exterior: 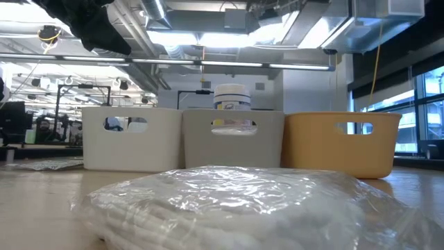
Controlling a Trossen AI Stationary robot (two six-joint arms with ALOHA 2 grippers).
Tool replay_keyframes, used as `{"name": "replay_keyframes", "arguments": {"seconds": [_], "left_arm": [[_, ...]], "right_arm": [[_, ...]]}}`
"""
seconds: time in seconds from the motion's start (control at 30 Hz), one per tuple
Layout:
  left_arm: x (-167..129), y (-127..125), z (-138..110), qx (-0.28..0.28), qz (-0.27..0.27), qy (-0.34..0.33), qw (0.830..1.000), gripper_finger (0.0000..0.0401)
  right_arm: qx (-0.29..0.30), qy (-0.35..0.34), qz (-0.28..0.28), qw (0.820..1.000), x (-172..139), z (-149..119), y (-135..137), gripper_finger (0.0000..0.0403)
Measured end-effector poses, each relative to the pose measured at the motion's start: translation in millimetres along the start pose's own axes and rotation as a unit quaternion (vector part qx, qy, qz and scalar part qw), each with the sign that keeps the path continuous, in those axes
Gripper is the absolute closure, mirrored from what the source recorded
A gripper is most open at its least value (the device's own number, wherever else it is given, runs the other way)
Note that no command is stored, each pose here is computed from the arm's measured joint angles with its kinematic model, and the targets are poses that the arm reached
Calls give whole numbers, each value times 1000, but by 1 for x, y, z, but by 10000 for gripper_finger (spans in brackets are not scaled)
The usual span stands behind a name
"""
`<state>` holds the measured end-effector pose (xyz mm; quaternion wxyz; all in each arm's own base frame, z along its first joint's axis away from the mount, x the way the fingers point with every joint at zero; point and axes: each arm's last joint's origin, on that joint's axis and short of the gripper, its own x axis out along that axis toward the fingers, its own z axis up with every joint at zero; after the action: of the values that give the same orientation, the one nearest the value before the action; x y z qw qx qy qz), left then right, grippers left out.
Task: Pick & Place Travel size toiletries
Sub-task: Put the white band-aid into the white bin
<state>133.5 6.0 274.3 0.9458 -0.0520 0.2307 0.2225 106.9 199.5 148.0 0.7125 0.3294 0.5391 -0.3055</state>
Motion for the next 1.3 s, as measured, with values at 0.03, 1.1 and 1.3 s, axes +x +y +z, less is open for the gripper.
{"name": "replay_keyframes", "arguments": {"seconds": [0.03,1.1,1.3], "left_arm": [[0,0,0,0,0,0,1000,338],[0,0,0,0,0,0,1000,339],[0,0,0,0,0,0,1000,340]], "right_arm": [[6,-1,-1,1000,3,1,-2,190],[49,39,-67,996,26,25,-6,269],[45,42,-71,996,26,26,-6,297]]}}
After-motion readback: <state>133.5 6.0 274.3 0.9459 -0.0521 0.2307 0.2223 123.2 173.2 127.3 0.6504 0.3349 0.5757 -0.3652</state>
